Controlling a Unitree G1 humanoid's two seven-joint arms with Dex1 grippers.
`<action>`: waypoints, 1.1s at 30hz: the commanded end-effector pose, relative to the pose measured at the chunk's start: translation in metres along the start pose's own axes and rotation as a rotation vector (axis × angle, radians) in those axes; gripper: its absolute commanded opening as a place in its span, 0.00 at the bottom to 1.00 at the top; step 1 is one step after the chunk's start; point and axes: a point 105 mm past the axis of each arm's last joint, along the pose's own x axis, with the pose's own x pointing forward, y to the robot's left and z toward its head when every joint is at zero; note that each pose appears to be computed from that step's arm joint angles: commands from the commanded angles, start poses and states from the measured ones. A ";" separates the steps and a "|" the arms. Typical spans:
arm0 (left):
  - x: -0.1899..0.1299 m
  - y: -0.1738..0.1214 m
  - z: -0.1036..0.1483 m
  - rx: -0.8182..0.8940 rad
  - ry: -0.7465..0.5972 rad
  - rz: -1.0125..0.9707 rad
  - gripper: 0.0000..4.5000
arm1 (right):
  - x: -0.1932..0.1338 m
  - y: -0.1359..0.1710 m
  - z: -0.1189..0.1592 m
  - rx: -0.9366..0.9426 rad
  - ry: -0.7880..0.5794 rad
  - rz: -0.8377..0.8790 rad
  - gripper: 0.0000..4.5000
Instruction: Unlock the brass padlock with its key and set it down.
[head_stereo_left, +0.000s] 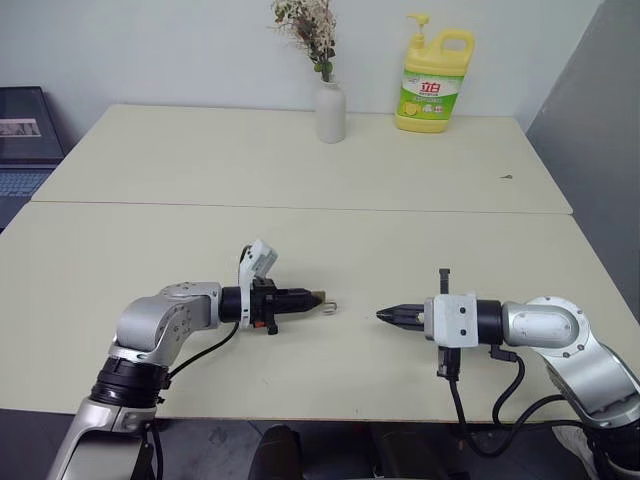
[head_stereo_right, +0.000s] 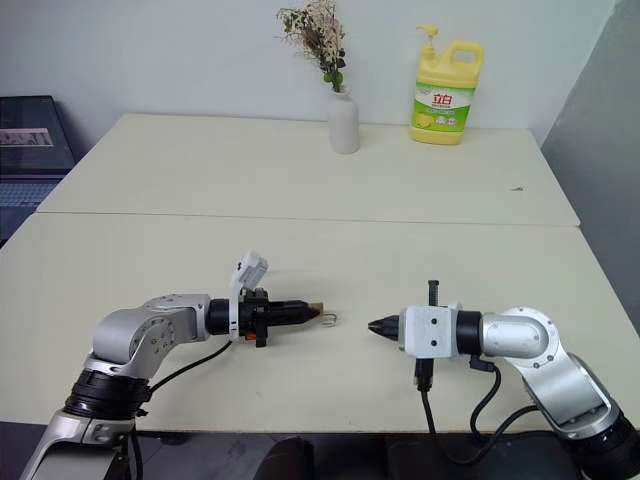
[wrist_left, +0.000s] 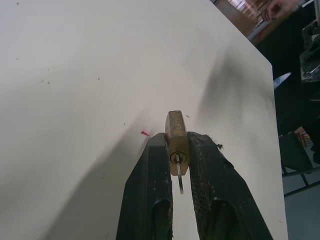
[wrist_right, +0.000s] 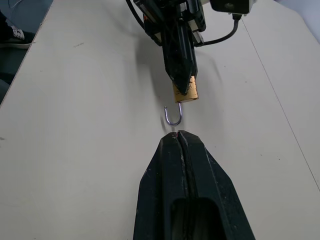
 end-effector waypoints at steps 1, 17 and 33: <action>0.001 0.004 0.006 0.025 -0.001 0.017 0.20 | -0.003 -0.004 0.013 -0.042 -0.033 -0.008 0.00; -0.030 0.025 0.030 0.178 -0.044 0.151 0.77 | -0.002 -0.003 0.014 -0.036 -0.032 0.004 0.00; -0.096 -0.019 0.026 0.648 0.153 0.206 1.00 | -0.012 0.014 -0.005 0.214 0.039 0.134 0.58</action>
